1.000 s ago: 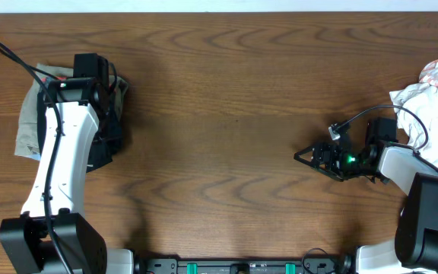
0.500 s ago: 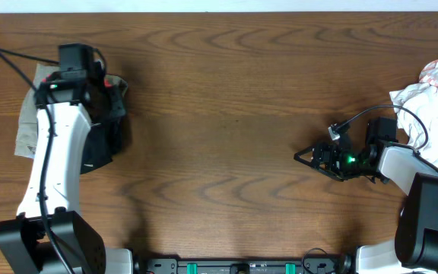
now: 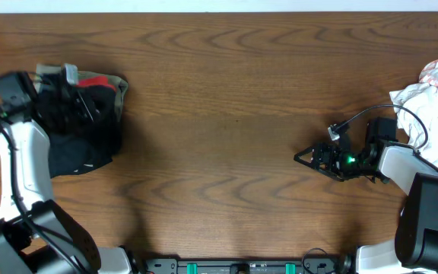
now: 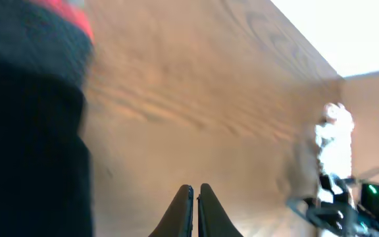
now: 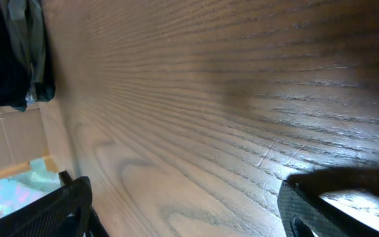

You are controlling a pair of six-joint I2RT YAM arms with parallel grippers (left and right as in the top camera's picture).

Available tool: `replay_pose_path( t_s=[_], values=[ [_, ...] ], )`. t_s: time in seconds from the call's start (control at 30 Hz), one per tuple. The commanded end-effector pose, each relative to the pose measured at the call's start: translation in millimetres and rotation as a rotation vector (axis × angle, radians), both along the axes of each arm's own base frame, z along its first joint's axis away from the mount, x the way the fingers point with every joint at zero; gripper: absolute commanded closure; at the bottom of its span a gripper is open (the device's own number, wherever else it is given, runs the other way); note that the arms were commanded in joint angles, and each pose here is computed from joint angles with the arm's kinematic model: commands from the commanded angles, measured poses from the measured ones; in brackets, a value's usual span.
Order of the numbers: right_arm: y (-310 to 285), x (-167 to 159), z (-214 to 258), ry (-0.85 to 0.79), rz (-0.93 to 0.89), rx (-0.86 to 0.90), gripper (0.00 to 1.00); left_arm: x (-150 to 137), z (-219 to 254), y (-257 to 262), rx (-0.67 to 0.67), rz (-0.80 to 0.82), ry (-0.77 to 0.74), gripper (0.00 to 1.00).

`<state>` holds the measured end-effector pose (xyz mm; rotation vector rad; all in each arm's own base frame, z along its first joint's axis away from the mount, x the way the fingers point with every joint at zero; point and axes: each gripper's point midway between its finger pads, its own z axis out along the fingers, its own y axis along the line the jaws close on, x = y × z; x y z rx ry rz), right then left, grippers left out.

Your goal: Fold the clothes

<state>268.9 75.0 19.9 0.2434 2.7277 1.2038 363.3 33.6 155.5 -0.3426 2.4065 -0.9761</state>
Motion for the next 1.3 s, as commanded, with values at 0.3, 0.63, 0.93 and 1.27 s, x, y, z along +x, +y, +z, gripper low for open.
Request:
replay_pose_path(
  t_s=[0.3, 0.63, 0.93, 1.27],
  values=[
    [-22, -27, -37, 0.135, 0.002, -0.179, 0.10, -45, -125, -9, 0.001, 0.043, 0.191, 0.93],
    [-22, -30, -37, 0.147, 0.003, -0.176, 0.10, 1, -45, -12, -0.100, 0.008, -0.095, 0.72],
    [-22, -30, -37, 0.146, 0.003, -0.176, 0.09, 14, 65, -14, 0.006, -0.065, -0.454, 0.11],
    [-22, -29, -37, 0.142, 0.003, -0.177, 0.09, 32, -18, 26, 0.101, 0.113, -0.195, 0.04]
  ],
)
